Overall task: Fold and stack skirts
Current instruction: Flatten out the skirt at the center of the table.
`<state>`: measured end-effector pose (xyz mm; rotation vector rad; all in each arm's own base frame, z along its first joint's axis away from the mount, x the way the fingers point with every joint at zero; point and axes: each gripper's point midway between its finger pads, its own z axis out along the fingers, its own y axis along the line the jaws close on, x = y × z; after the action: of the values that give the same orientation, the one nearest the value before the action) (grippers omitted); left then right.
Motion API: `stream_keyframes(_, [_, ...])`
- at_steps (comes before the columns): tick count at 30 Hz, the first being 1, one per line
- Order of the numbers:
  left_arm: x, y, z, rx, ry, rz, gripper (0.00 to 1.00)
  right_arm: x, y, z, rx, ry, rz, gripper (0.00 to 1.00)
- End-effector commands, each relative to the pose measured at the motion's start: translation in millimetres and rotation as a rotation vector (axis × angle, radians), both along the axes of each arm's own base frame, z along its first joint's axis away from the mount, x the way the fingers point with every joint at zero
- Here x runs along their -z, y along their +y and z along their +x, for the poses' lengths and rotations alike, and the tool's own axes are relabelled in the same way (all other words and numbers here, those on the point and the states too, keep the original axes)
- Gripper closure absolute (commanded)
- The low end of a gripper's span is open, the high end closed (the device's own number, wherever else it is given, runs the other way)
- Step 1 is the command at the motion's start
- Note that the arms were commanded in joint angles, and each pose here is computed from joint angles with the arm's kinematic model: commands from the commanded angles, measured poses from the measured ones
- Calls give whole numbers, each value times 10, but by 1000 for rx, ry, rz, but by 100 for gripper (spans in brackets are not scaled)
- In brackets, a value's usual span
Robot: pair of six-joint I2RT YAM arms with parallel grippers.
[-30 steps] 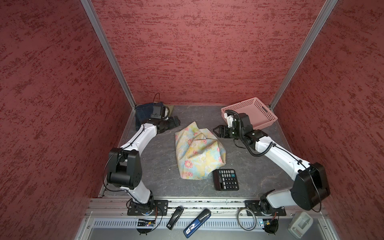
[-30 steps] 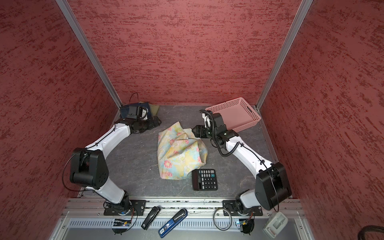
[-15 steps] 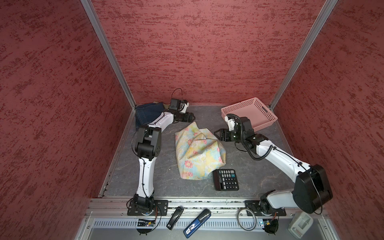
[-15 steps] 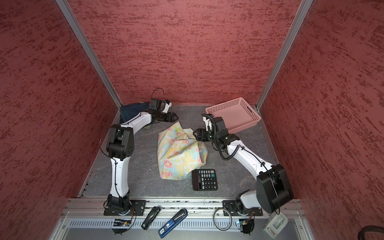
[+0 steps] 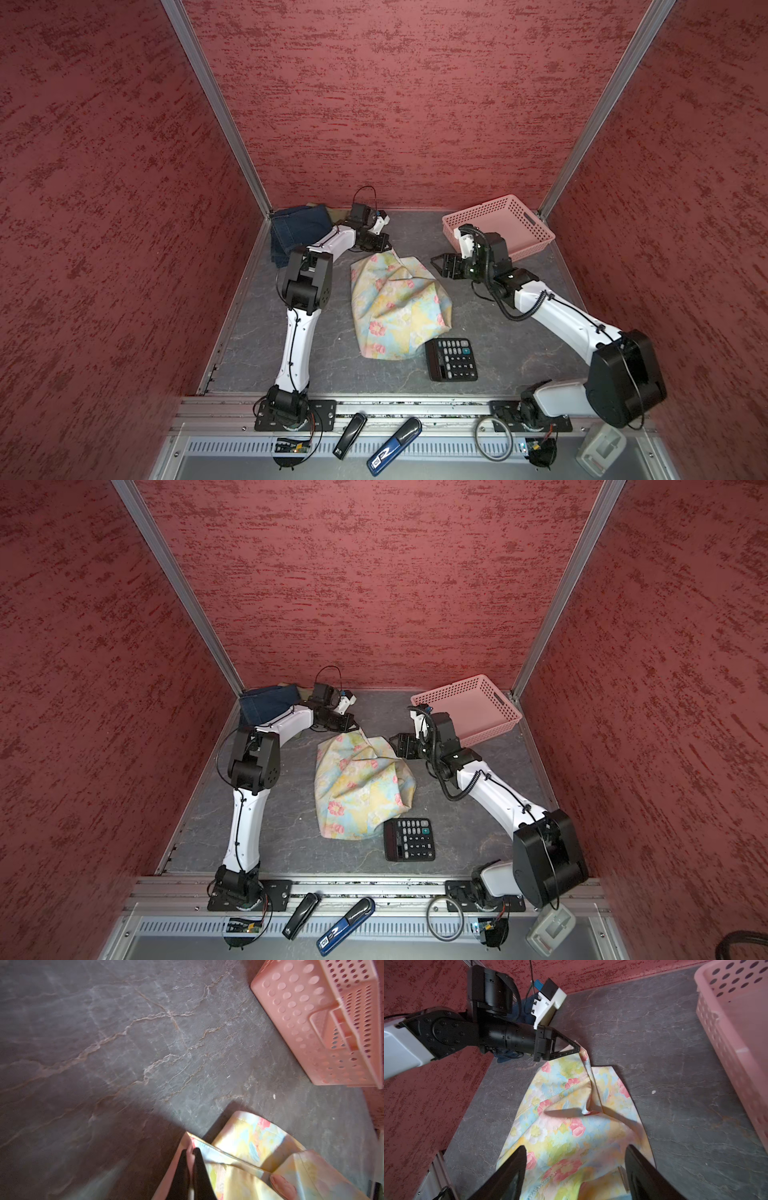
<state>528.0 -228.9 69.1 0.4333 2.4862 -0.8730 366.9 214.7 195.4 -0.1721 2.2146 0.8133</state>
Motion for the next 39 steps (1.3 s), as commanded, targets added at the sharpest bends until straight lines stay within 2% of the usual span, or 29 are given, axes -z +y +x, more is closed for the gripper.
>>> stream_keyframes(1, [-953,82,166,-46,-156,-191,100,177,-56,53,20,-1,-38,25])
stream_keyframes(5, [-1504,154,44,-53,-246,-284,100,309,20,84,1,36,-16,24])
stream_keyframes(9, [-1895,235,-180,-49,-324,-352,100,309,92,154,-15,36,10,24])
stream_keyframes(14, [-2121,270,-486,-12,-369,-389,100,327,222,301,-57,4,29,22])
stream_keyframes(18, [-2029,363,-622,-29,-364,-372,100,342,253,462,-39,-48,58,20])
stream_keyframes(23, [-1783,577,-701,-106,-324,-369,100,496,414,741,-52,-22,108,19])
stream_keyframes(28, [-1383,784,-722,-234,-245,-352,100,831,657,1087,-90,78,121,21])
stream_keyframes(32, [-1143,899,-771,-296,-198,-351,100,1104,806,1200,-124,153,99,22])
stream_keyframes(35, [-1068,954,-787,-320,-185,-342,100,1295,924,1248,-147,205,69,22])
stream_keyframes(39, [-1036,981,-788,-336,-181,-349,100,1432,1143,1252,-189,218,92,24])
